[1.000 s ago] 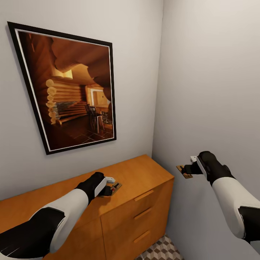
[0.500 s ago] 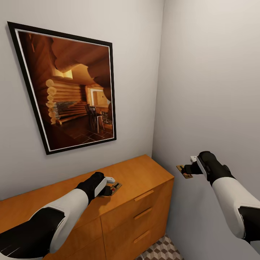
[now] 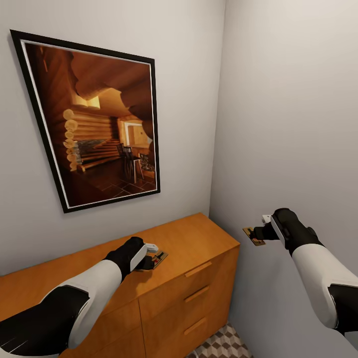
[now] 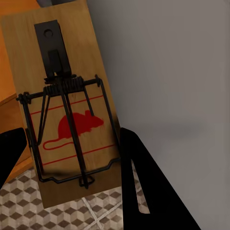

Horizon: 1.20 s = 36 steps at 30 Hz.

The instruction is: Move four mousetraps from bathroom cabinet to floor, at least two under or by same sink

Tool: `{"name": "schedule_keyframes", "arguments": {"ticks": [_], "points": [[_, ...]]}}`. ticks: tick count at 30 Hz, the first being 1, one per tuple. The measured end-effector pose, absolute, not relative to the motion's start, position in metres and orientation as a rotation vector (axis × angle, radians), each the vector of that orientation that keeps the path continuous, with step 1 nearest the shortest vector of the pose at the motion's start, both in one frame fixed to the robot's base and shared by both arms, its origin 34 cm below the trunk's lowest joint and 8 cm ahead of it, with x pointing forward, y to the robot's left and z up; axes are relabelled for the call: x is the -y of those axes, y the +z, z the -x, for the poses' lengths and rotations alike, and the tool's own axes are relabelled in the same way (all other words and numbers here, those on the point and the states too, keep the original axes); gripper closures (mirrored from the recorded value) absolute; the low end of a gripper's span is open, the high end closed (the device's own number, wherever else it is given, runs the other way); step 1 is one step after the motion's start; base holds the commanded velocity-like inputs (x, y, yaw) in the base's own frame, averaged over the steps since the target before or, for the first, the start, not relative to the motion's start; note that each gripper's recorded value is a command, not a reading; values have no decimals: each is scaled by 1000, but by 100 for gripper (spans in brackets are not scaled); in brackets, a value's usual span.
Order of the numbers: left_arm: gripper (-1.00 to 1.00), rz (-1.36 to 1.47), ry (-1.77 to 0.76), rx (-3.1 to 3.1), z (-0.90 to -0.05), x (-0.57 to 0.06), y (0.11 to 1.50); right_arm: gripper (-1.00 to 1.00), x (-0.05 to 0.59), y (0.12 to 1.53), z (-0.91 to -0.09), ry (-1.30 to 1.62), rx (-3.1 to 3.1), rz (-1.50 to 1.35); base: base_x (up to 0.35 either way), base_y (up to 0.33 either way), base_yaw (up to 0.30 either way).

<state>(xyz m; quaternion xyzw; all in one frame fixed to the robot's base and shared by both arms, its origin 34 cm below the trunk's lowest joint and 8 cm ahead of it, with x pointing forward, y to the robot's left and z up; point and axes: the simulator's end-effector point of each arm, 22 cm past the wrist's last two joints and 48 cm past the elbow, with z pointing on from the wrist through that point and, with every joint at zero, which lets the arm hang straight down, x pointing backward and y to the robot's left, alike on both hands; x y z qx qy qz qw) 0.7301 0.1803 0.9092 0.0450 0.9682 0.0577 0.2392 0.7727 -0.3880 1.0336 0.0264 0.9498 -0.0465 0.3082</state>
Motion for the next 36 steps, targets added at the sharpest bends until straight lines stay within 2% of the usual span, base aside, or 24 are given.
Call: {"name": "schedule_keyframes", "arguments": {"ticks": [36], "points": [[-100,-125,169,-2642,-734,-182,904,100,388,1026,-774,-123,-2511,-70,0,0,0]]}}
